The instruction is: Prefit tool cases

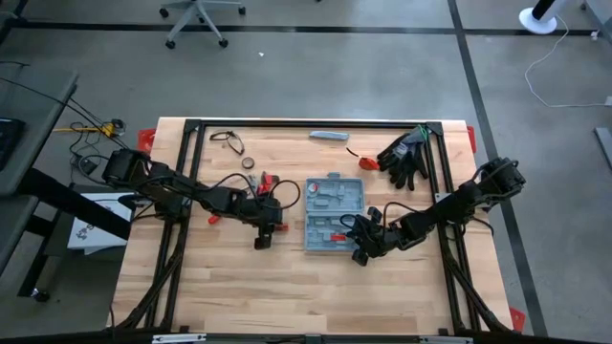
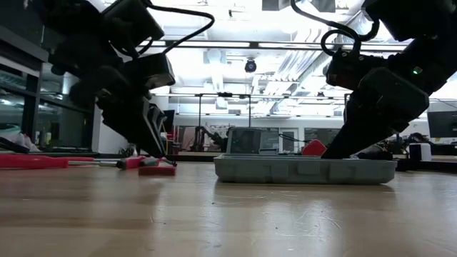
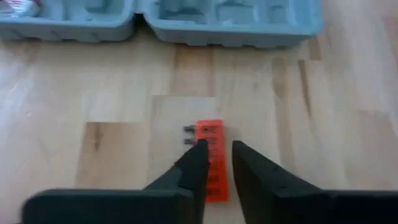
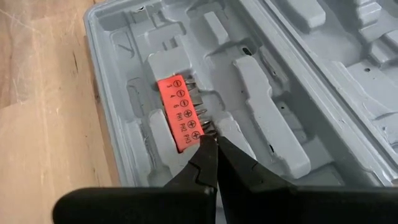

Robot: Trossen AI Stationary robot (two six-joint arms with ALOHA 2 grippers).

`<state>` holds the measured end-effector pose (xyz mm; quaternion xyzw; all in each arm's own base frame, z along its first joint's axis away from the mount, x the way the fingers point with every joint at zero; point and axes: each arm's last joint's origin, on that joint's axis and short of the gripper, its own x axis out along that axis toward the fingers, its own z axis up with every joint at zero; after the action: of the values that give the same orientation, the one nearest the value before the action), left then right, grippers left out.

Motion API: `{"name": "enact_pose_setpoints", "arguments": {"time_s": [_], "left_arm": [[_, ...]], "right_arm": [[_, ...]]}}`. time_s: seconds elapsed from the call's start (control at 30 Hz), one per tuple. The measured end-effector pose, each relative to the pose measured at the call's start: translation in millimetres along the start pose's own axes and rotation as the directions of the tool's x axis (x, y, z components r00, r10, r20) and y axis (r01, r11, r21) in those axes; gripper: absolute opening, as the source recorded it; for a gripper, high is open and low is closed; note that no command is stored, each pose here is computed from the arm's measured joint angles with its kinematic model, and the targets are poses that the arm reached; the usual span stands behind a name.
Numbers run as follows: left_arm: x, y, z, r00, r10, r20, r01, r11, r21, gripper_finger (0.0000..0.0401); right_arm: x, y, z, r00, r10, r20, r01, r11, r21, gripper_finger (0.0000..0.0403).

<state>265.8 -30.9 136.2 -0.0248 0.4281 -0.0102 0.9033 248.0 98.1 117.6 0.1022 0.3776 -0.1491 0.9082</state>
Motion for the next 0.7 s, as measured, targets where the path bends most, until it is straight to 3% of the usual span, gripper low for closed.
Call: {"name": "enact_pose_setpoints", "arguments": {"time_s": [0.17, 0.4, 0.7], "left_arm": [[0.2, 10.9, 1.4, 1.0, 0.005, 0.0, -0.005, 0.999, -0.035, 0.0134], [14.6, 19.5, -2.6, 0.993, -0.116, -0.027, 0.113, 0.99, -0.09, 0.021], [43.4, 17.4, -13.4, 0.981, -0.182, -0.071, 0.175, 0.98, -0.094, 0.0225]], "right_arm": [[0.0, 0.0, 0.0, 1.0, 0.0, 0.0, 0.0, 1.0, 0.0, 0.0], [0.0, 0.1, 0.0, 1.0, 0.0, 0.001, 0.0, 1.0, 0.0, 0.0], [0.0, 0.0, 0.0, 1.0, -0.001, 0.001, 0.001, 1.0, 0.0, 0.0]]}}
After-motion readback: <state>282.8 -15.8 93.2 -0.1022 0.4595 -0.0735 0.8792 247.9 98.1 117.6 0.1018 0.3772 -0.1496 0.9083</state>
